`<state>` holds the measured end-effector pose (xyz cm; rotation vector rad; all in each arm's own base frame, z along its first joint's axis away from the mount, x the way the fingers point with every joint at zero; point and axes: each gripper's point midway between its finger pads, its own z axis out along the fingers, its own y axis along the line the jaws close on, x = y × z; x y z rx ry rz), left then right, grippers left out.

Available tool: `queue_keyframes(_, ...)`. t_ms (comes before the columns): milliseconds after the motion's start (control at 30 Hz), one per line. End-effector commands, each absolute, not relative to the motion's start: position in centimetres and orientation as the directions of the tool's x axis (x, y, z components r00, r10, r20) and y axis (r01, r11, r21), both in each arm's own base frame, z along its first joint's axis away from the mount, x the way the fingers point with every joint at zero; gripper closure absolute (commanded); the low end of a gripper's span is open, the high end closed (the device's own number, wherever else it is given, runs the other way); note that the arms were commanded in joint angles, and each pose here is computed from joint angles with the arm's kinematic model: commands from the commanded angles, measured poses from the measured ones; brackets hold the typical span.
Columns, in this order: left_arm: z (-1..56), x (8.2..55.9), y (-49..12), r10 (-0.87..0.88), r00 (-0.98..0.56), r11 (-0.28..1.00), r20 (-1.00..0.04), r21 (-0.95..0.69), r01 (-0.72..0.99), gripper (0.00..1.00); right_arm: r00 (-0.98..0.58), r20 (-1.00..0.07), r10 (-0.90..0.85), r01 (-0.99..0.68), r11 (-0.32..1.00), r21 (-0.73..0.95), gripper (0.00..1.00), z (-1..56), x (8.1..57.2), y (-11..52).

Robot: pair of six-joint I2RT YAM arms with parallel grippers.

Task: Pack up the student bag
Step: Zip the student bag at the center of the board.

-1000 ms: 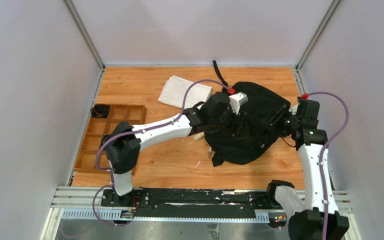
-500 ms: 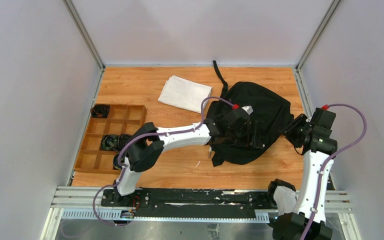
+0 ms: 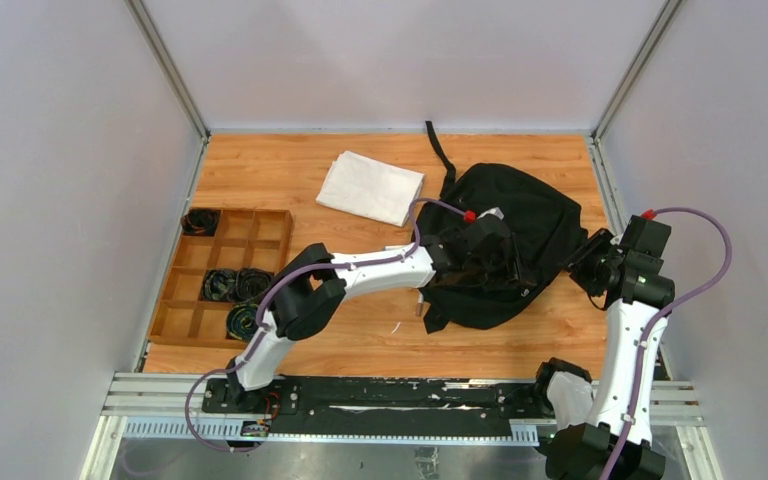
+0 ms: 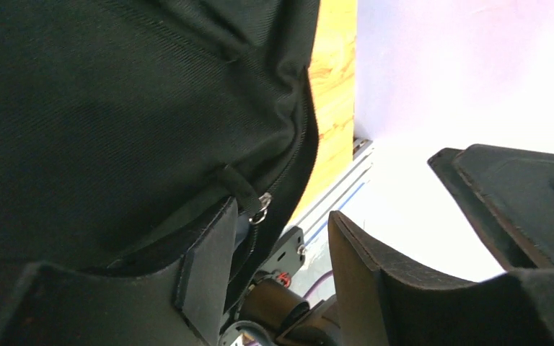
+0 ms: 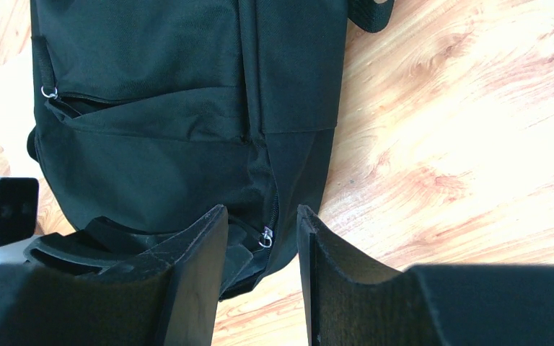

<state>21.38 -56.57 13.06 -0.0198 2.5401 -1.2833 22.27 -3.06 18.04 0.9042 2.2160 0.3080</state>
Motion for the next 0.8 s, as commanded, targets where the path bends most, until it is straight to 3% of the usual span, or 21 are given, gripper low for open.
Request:
queue_keyframes(0, 13.0, 22.4, -57.7, -0.191, -0.951, 0.587, -0.242, -0.805, 0.088, 0.47, -0.492, -0.545, 0.679, 0.501, 0.732, 0.461, 0.55, 19.1, 22.1, -3.1)
queue_keyframes(400, 12.3, 23.4, -56.7, -0.198, -0.941, 0.637, -0.276, -0.766, 0.091, 0.40, -0.499, -0.527, 0.688, 0.487, 0.726, 0.486, 0.56, 19.1, 22.3, -2.6)
queue_keyframes(600, 12.1, 24.0, -57.0, -0.201, -0.939, 0.639, -0.278, -0.764, 0.089, 0.56, -0.499, -0.526, 0.689, 0.482, 0.725, 0.492, 0.56, 19.2, 22.3, -2.4)
queue_keyframes(767, 12.0, 24.0, -56.8, -0.199, -0.940, 0.636, -0.277, -0.767, 0.092, 0.83, -0.508, -0.525, 0.683, 0.485, 0.730, 0.481, 0.56, 18.5, 22.2, -2.6)
